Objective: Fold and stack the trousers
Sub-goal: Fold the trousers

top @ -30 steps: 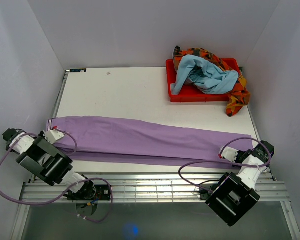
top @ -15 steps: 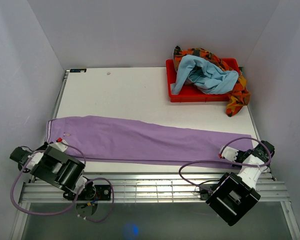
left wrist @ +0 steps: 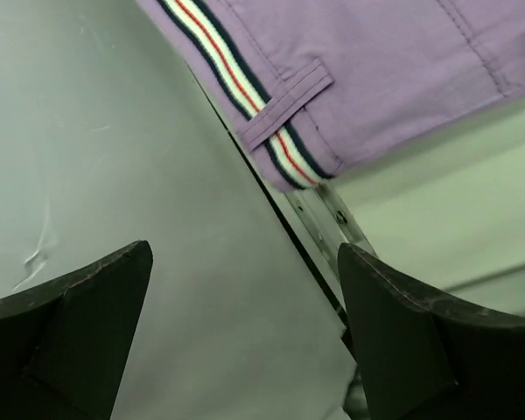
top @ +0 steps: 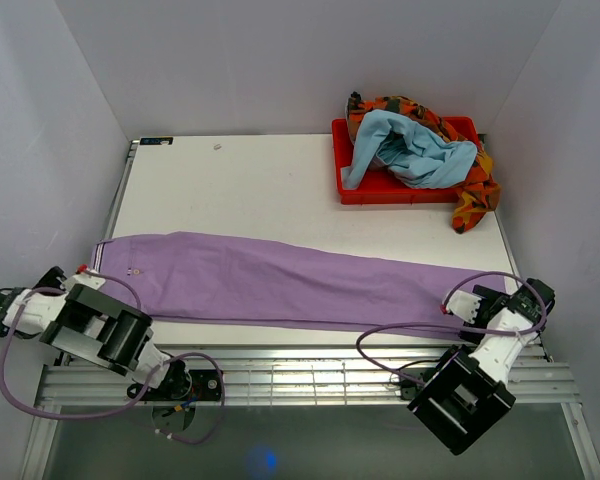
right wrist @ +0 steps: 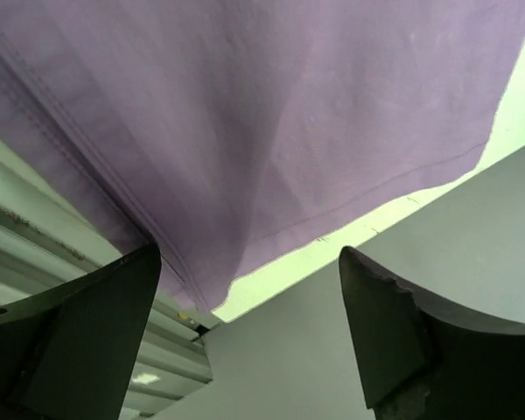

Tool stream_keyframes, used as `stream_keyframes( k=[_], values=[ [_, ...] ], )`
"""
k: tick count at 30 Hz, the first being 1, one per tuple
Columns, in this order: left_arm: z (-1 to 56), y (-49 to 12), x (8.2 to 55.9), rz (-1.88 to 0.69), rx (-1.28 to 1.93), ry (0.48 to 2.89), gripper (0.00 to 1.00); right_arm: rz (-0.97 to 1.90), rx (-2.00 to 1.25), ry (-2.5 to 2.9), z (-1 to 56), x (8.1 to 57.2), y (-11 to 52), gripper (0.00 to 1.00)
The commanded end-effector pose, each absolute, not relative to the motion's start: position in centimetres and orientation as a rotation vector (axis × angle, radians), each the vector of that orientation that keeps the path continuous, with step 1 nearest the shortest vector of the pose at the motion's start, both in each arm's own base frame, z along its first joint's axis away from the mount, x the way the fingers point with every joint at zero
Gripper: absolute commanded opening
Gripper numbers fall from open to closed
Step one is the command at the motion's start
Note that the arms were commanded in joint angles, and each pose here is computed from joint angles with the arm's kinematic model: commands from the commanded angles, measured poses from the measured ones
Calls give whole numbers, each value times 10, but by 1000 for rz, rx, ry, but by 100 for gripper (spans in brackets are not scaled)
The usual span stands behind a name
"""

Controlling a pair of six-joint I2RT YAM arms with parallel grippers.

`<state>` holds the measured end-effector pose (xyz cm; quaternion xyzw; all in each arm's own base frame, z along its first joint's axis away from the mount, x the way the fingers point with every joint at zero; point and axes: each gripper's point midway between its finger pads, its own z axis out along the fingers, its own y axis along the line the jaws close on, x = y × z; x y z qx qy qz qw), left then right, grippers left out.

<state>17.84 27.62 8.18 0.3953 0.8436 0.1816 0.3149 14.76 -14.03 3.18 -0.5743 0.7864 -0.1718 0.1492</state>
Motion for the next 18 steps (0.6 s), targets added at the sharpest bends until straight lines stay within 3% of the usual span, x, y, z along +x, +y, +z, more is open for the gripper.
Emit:
stream_keyframes(
  k=[1,8,13,18],
  values=[
    [116,252,174,367,1213,2105,98,-504,-1990,1978,65,164,-137,90],
    [174,228,194,132,922,2071,98,-393,-1865,1992,117,175,-132,97],
    [185,159,228,-52,896,2069,98,-261,-1679,2025,135,193,-127,96],
    [179,19,239,-413,1004,1990,86,123,-1431,2181,131,208,-78,70]
  ],
)
